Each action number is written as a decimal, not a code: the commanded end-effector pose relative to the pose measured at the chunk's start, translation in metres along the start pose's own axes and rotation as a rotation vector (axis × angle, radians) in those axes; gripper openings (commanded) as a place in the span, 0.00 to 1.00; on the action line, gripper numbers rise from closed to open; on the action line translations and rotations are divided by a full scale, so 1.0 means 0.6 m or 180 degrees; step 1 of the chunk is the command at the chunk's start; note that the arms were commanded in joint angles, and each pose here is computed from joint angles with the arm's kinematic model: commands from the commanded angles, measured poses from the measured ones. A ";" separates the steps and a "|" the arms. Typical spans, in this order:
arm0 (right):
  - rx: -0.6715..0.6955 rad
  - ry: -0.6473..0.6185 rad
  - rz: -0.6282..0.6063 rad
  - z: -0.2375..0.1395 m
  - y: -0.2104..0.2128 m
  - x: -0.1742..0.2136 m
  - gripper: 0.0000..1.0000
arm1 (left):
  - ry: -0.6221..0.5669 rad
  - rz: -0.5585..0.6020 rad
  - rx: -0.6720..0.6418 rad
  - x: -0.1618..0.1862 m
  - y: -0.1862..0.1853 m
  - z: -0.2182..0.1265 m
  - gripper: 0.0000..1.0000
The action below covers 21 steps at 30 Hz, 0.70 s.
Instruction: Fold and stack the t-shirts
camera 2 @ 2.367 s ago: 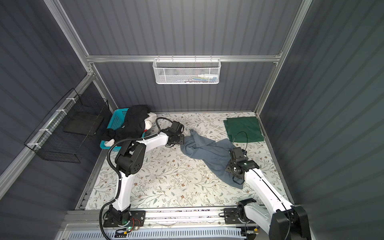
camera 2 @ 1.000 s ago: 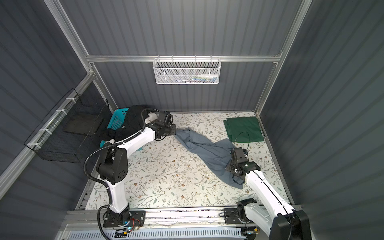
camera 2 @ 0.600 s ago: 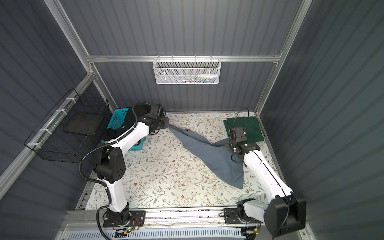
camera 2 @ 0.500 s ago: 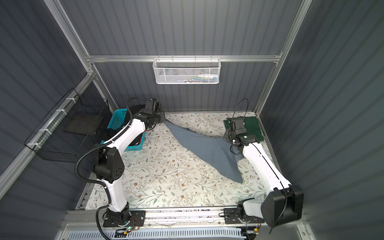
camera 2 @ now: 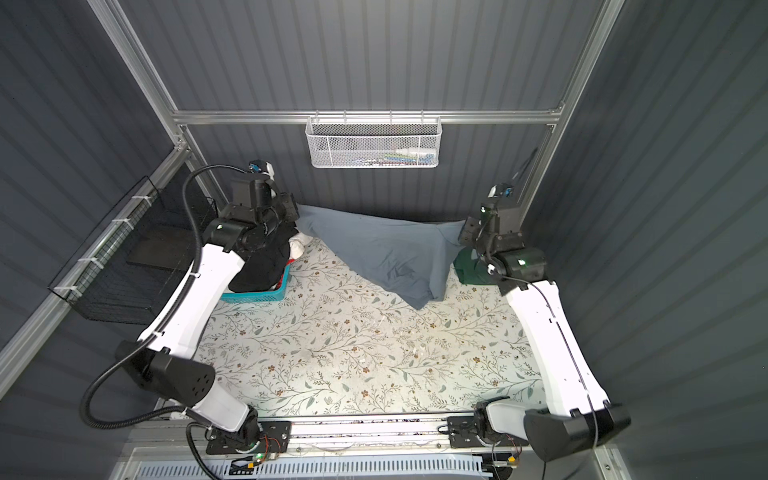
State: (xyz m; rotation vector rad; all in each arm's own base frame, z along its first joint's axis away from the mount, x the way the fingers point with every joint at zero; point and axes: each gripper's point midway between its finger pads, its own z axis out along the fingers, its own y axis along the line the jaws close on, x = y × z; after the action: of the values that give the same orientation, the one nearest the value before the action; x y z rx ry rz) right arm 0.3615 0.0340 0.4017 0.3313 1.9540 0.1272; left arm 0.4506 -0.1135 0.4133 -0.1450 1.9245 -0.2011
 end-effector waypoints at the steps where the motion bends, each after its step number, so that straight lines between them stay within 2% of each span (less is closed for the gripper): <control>1: -0.0067 -0.0232 0.0042 -0.083 -0.015 -0.028 0.00 | -0.0293 -0.0018 -0.0039 -0.044 0.009 -0.089 0.00; 6: -0.0535 -0.0444 0.0141 -0.200 0.005 -0.072 0.00 | -0.0596 -0.0015 0.0298 -0.097 -0.024 -0.220 0.00; 9: -0.0669 -0.0614 0.0128 -0.256 0.011 -0.108 0.00 | -0.0677 -0.0041 0.0405 -0.118 -0.026 -0.270 0.00; 12: -0.0633 -0.0776 0.0079 -0.287 0.007 -0.139 0.00 | -0.0832 -0.0074 0.0379 -0.140 -0.013 -0.305 0.00; 16: -0.0792 -0.0823 0.0043 -0.287 0.034 -0.173 0.00 | -0.0955 -0.0006 0.0295 -0.167 -0.008 -0.318 0.00; 21: -0.0836 -0.0654 -0.0005 -0.226 0.070 -0.189 0.00 | -0.0883 0.0094 0.0142 -0.168 -0.018 -0.269 0.00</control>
State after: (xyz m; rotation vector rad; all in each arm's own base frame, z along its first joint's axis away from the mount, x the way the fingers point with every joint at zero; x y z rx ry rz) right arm 0.2559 0.0420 0.5850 0.1806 1.6291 0.3590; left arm 0.3156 -0.0966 0.5816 -0.0988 1.5975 -0.3033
